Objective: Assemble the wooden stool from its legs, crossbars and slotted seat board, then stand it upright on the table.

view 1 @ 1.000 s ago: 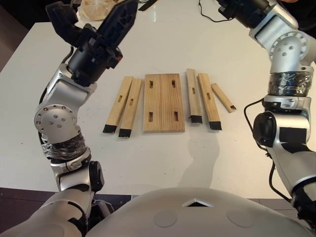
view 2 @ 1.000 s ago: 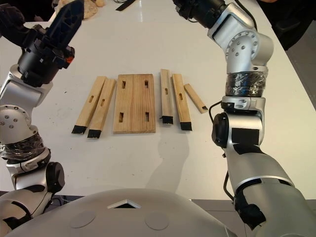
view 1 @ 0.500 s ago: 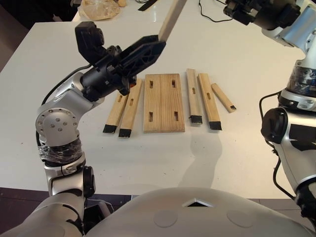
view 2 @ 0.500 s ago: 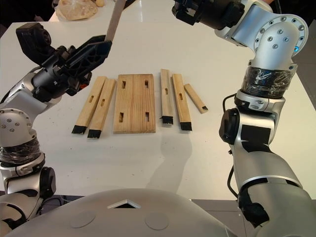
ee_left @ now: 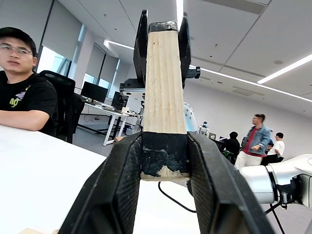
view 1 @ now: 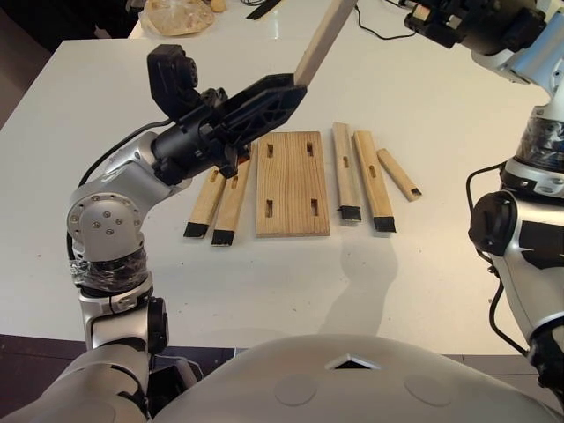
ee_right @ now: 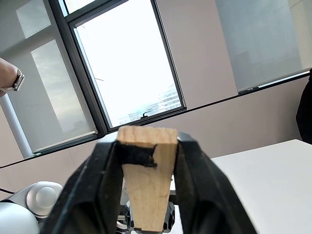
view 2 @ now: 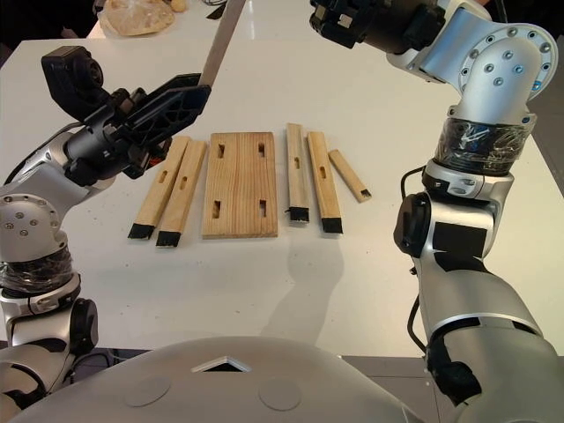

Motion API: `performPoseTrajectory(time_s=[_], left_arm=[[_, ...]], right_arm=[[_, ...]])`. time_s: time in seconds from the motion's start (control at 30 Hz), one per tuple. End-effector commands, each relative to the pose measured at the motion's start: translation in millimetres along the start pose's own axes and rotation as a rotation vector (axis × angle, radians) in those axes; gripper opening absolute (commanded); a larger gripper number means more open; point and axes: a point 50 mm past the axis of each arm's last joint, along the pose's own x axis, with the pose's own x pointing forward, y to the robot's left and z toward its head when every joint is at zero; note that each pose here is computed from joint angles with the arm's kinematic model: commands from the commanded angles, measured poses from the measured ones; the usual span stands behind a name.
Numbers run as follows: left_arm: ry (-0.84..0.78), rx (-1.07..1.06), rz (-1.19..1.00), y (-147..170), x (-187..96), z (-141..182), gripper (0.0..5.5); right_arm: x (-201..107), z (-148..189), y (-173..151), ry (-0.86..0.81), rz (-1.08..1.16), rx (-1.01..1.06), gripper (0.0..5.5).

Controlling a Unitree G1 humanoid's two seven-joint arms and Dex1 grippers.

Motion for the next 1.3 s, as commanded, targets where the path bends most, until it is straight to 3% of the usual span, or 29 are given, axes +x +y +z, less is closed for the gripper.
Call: performPoseTrajectory(time_s=[0.03,0.3,0.33,0.47,0.57,0.63,0.8,0.9,1.07,1.2,1.3], left_arm=[[0.056,0.009,0.018,2,-3,-2,1.32],[0.112,0.082,0.141,16,-6,-9,1.32],[0.122,0.094,0.158,17,-7,-11,1.68],[0.143,0.111,0.175,19,-8,-18,2.26],[0.308,0.211,0.255,26,-21,-40,2.49],[0.335,0.229,0.307,30,-30,-48,2.49],[0.118,0.327,0.536,45,-31,-31,2.49],[-0.020,0.333,0.650,56,-15,-31,2.49],[-0.327,0.256,0.934,84,39,-29,2.49],[-0.257,0.374,1.038,95,60,-46,2.49],[-0.175,0.452,0.971,95,66,-58,2.49]], right_arm=[[-4,3,7,-0.003,0.027,-0.023,1.31],[-10,-2,9,0.011,0.011,-0.051,1.30],[-10,-3,8,0.017,0.001,-0.058,1.30],[-13,-9,1,0.042,-0.053,-0.087,1.30],[-22,-8,-15,0.070,-0.166,-0.174,1.30],[-30,-9,-28,0.139,-0.251,-0.263,1.30],[-68,-40,-55,0.478,-0.365,-0.446,1.30],[-84,-52,-59,0.628,-0.314,-0.510,1.30],[-95,-52,-68,0.761,-0.206,-0.544,1.30],[-104,-60,-74,0.832,-0.157,-0.519,1.30],[-110,-69,-78,0.836,-0.158,-0.494,1.30]])
